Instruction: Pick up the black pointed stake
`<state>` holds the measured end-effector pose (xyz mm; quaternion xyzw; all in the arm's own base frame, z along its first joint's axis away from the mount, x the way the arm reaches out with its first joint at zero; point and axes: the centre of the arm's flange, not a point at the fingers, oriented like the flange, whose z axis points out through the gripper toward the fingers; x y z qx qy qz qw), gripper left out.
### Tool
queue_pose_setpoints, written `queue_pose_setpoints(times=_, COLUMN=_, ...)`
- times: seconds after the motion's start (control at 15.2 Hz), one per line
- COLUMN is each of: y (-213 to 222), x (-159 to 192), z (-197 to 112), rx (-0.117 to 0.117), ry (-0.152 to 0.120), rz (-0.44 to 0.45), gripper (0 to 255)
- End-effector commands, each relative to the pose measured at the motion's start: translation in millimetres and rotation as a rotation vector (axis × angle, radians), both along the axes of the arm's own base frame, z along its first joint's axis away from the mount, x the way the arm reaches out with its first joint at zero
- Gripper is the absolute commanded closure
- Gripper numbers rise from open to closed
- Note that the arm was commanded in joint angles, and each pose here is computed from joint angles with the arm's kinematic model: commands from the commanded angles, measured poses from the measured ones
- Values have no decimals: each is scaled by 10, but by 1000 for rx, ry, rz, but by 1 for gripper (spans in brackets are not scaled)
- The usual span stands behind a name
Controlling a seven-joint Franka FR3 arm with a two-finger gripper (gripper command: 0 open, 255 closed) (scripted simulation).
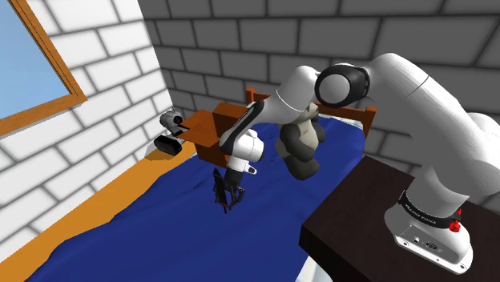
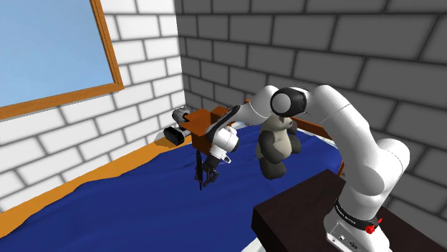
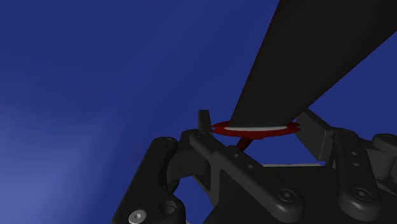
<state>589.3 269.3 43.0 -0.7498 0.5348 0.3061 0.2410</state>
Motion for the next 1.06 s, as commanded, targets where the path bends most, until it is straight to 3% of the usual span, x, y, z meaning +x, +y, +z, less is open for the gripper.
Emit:
queue_pose_setpoints(times=0.0, y=-9, x=2, z=81, rx=0, ry=0, rz=0, gripper=255)
queue_pose_setpoints(times=0.99, y=-9, x=3, z=775, rx=0, ry=0, rz=0, gripper=255)
